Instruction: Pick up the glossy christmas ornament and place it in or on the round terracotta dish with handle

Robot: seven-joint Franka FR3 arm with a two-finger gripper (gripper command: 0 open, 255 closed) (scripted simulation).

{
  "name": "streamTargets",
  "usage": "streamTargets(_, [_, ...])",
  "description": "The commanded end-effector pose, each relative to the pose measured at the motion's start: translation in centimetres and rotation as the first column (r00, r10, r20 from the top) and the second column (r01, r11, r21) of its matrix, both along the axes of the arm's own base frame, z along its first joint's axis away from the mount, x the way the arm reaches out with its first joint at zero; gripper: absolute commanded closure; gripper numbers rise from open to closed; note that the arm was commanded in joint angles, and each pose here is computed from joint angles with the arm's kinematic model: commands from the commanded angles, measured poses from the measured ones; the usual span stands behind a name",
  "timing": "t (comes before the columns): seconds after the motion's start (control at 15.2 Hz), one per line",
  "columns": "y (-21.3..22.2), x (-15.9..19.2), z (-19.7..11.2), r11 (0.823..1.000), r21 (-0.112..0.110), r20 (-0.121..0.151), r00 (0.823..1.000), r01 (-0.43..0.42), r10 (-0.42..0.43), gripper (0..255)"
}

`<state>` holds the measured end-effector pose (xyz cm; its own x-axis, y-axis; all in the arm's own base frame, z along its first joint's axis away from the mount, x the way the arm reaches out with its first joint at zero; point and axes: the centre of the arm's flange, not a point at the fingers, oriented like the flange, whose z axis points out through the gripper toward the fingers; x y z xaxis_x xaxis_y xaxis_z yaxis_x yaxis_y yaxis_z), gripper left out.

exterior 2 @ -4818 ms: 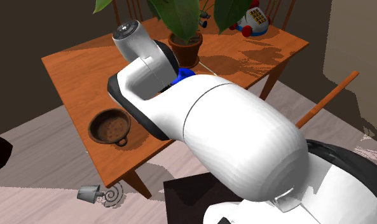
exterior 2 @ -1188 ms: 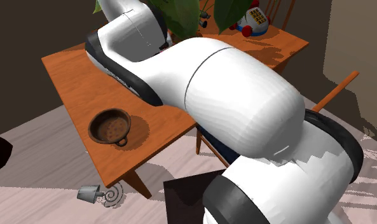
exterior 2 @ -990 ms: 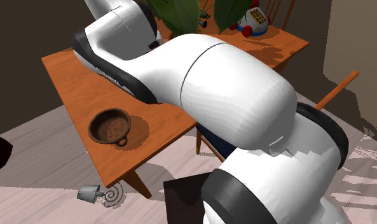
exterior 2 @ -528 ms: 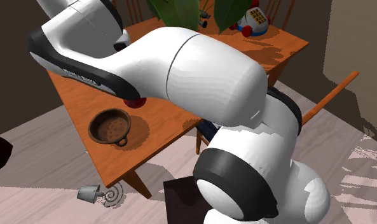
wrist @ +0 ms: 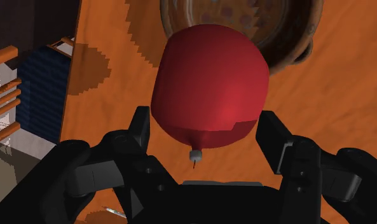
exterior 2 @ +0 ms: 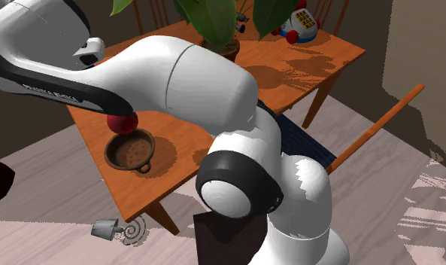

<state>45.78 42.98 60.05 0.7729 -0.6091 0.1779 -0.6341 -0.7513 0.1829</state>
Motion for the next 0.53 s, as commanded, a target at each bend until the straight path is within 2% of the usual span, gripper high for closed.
streamTargets(0.0, [3.0,-0.5,0.3,1.000,-0.002,0.000,1.000,0.004,-0.004,255])
streamTargets(0.46, [3.0,-0.5,-3.4,1.000,-0.002,0.000,1.000,0.004,-0.004,255])
